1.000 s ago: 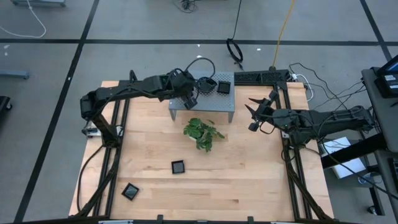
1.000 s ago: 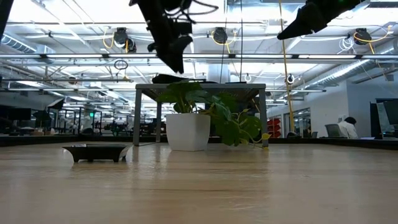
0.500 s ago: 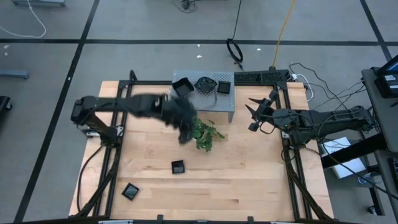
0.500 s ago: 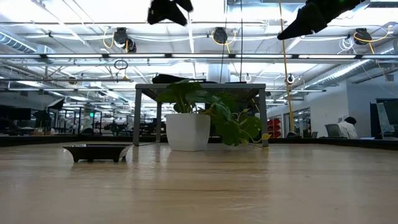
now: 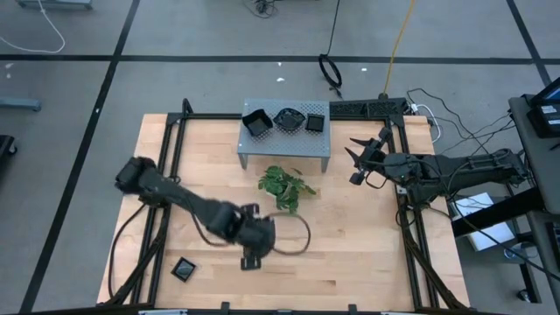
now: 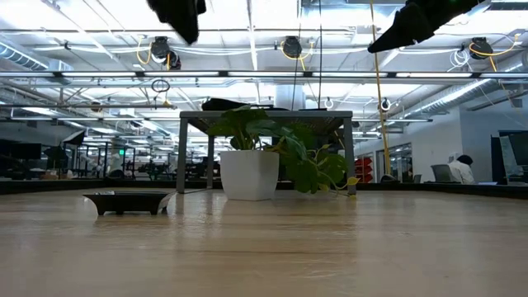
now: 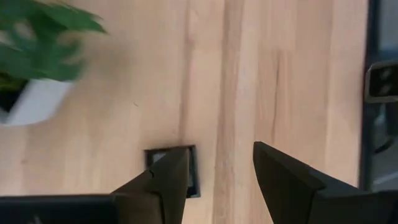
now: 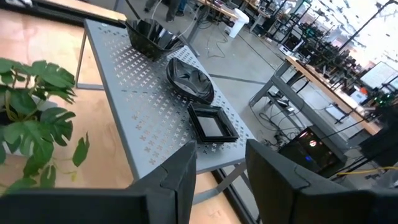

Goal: Pick & Place Mini shaped plates
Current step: Stack the square plate on top of the stacked square plates on the shelf

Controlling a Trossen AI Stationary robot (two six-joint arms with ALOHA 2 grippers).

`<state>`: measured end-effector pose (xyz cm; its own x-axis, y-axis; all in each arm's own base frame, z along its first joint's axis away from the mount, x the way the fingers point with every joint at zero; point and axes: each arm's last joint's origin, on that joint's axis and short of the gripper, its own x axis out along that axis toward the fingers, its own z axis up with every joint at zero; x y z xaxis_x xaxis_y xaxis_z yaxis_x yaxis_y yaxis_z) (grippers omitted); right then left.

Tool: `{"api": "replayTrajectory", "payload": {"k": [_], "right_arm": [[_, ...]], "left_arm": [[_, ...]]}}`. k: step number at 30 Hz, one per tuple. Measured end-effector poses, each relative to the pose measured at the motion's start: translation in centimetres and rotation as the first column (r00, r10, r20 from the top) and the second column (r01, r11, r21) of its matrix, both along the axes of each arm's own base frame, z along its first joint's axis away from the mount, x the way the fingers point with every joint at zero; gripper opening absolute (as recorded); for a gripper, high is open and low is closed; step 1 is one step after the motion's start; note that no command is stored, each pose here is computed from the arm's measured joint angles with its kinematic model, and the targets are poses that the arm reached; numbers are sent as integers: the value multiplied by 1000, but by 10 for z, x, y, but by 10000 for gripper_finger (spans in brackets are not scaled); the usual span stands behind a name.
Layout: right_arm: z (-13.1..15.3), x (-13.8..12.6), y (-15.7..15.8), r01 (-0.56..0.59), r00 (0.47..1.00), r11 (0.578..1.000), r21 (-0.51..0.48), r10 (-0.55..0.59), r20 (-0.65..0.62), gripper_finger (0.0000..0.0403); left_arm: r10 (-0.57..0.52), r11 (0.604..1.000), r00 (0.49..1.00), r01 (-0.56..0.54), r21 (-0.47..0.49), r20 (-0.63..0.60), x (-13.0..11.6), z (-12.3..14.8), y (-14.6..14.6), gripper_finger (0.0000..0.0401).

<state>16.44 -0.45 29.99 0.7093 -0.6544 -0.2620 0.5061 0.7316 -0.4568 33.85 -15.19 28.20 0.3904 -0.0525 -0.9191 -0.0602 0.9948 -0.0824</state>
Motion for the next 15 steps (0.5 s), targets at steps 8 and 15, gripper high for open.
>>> {"api": "replayTrajectory", "payload": {"k": [8, 15], "right_arm": [[-1, 1, 2, -41, 997, 993, 106, 34, 68, 125], [-1, 3, 5, -125, 988, 969, 213, 101, 120, 125]], "left_arm": [[-7, 997, 985, 20, 73, -171, 14, -70, -33, 184], [58, 980, 975, -14, 200, -216, 24, -108, -32, 184]]}}
